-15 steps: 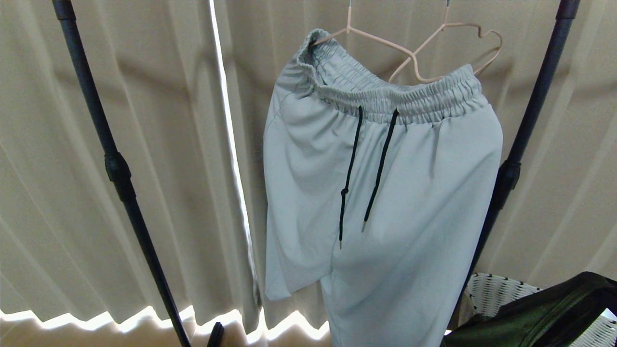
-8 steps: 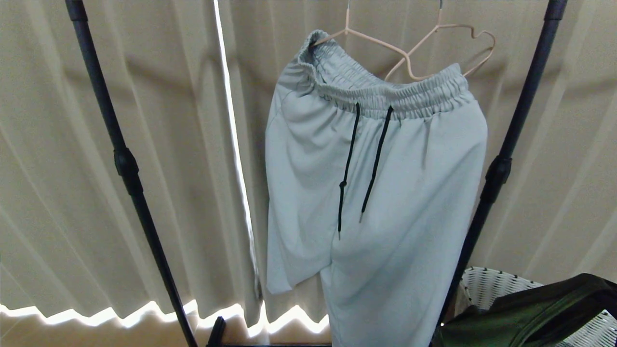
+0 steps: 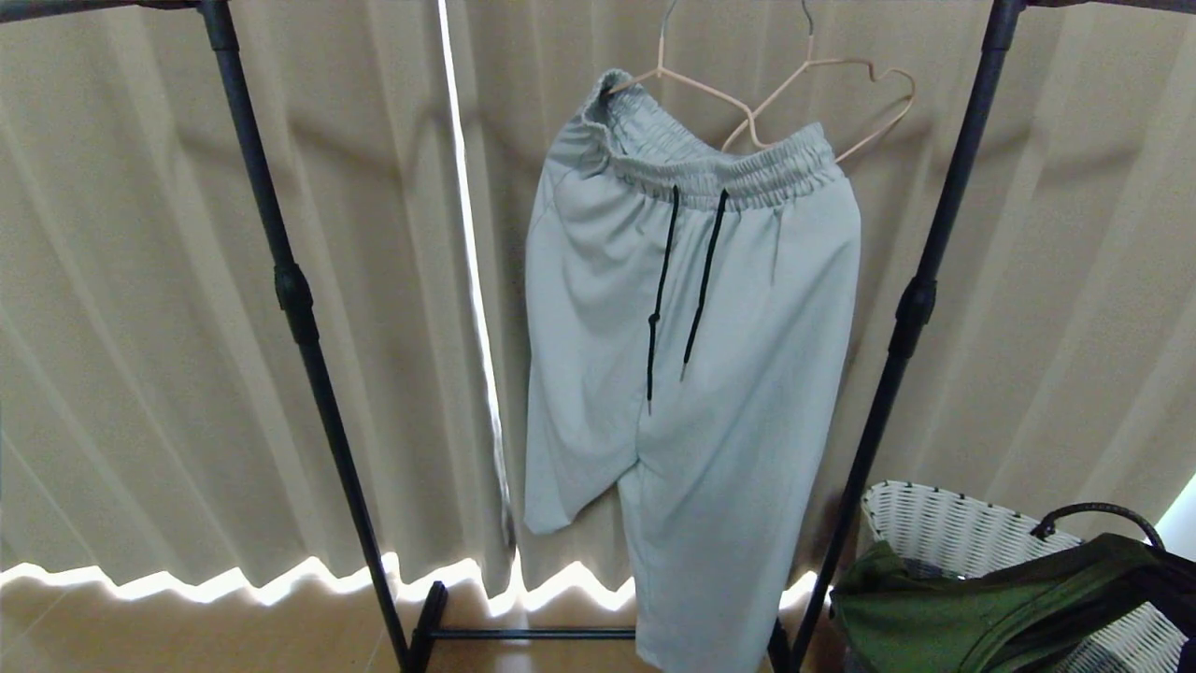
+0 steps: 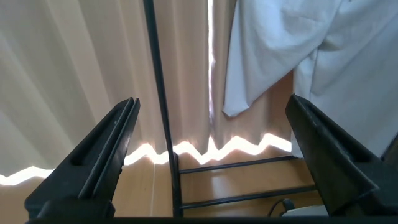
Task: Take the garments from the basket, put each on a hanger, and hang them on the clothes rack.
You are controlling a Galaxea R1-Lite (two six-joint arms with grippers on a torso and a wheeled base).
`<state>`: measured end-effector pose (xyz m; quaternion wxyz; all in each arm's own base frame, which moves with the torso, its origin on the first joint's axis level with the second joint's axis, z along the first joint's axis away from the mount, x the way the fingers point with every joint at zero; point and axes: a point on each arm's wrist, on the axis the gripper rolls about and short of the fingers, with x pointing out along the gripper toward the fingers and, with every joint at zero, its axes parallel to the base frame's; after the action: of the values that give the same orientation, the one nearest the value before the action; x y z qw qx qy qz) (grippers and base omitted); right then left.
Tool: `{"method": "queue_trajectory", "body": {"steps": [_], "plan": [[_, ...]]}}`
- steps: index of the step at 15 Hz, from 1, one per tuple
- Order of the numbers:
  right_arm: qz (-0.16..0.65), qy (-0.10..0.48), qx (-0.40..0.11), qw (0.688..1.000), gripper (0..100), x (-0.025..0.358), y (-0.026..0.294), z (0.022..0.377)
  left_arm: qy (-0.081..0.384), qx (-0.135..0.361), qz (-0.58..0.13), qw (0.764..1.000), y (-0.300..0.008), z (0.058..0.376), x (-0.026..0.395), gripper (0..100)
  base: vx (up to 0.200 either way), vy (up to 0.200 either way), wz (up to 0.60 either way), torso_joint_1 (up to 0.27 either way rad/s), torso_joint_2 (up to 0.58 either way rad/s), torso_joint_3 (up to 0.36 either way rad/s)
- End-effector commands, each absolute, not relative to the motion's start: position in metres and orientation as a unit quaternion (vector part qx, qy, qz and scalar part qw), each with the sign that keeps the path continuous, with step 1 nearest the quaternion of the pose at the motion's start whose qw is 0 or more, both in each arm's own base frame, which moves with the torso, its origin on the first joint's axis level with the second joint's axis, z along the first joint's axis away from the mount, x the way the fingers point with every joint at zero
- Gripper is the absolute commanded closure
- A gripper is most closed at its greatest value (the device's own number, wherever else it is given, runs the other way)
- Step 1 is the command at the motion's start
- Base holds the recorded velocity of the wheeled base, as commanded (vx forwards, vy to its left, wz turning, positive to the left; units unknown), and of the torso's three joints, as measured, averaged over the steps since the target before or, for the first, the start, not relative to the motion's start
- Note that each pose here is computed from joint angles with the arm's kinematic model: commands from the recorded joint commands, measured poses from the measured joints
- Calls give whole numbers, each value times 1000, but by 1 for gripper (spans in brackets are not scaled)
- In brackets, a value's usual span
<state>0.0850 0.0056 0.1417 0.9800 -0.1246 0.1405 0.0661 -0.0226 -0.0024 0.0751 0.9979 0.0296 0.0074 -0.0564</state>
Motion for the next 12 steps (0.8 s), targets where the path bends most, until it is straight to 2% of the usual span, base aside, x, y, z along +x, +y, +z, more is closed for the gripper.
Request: {"method": "queue_trajectory", "body": {"steps": [1,4,12], "plan": [[68,144,-125,979,100,86,6,141,8,31,-56,998,-2,75,-22,0,0,0,0,0,0,0],[69,147,-125,979,100,87,6,141,8,31,-55,998,-2,75,-22,0,0,0,0,0,0,0],[73,168,-126,975,100,105,7,144,7,26,-56,998,-2,75,-23,0,-200,0,0,4,4,1]]}}
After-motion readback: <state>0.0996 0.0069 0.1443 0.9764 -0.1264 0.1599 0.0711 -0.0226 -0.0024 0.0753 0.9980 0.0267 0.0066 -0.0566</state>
